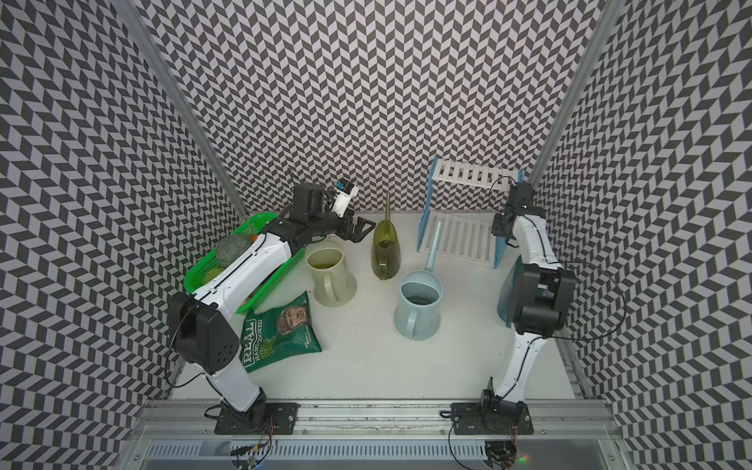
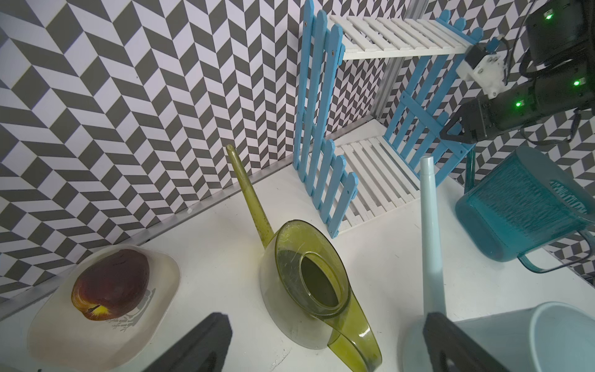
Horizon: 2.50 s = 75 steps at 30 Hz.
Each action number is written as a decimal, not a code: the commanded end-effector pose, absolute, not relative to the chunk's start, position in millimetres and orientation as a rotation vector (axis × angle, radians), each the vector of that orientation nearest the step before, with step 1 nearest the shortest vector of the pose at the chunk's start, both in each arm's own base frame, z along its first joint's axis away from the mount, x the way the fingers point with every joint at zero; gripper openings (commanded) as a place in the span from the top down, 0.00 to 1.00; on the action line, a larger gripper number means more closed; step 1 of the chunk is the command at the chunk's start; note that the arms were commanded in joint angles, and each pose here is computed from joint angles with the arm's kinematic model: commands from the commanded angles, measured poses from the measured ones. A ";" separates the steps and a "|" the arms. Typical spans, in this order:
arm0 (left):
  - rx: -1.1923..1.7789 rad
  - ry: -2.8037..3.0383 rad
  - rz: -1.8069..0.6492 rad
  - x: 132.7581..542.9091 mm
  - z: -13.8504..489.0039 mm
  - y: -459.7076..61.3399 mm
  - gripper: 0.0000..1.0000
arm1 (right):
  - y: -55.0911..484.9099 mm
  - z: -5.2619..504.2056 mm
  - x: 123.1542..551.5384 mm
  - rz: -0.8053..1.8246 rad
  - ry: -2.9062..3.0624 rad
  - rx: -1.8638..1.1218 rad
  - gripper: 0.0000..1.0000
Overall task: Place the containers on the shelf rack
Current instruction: Move the shelf to the center of the board.
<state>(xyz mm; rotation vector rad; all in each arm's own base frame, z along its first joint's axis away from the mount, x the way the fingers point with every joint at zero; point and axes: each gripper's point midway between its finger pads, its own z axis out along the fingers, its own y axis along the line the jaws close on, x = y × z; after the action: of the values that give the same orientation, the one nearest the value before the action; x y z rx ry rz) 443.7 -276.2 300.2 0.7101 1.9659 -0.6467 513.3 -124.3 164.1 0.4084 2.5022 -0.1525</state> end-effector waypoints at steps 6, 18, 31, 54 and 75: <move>0.728 1.928 -0.649 436.7 311.1 -280.6 0.00 | -107.7 162.8 522.0 -0.088 2.510 0.362 0.75; 0.719 1.910 -0.682 459.0 312.4 -328.1 0.07 | -80.1 158.9 516.0 -0.056 2.533 0.265 0.93; 0.527 1.995 -0.443 493.8 279.9 -380.7 0.27 | -62.9 169.2 506.3 -0.022 2.499 0.140 0.96; 0.433 2.152 -0.361 496.5 211.9 -393.5 0.48 | -29.2 175.0 499.9 0.038 2.476 -0.035 0.96; 0.360 2.232 -0.321 498.4 190.6 -334.2 0.59 | 24.6 177.1 499.8 0.114 2.476 -0.017 0.93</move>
<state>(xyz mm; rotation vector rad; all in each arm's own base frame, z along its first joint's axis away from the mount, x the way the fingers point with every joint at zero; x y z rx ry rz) 501.5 -339.2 174.7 0.3531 2.2494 -0.3103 498.3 7.2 150.8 -0.0072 2.5520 0.0642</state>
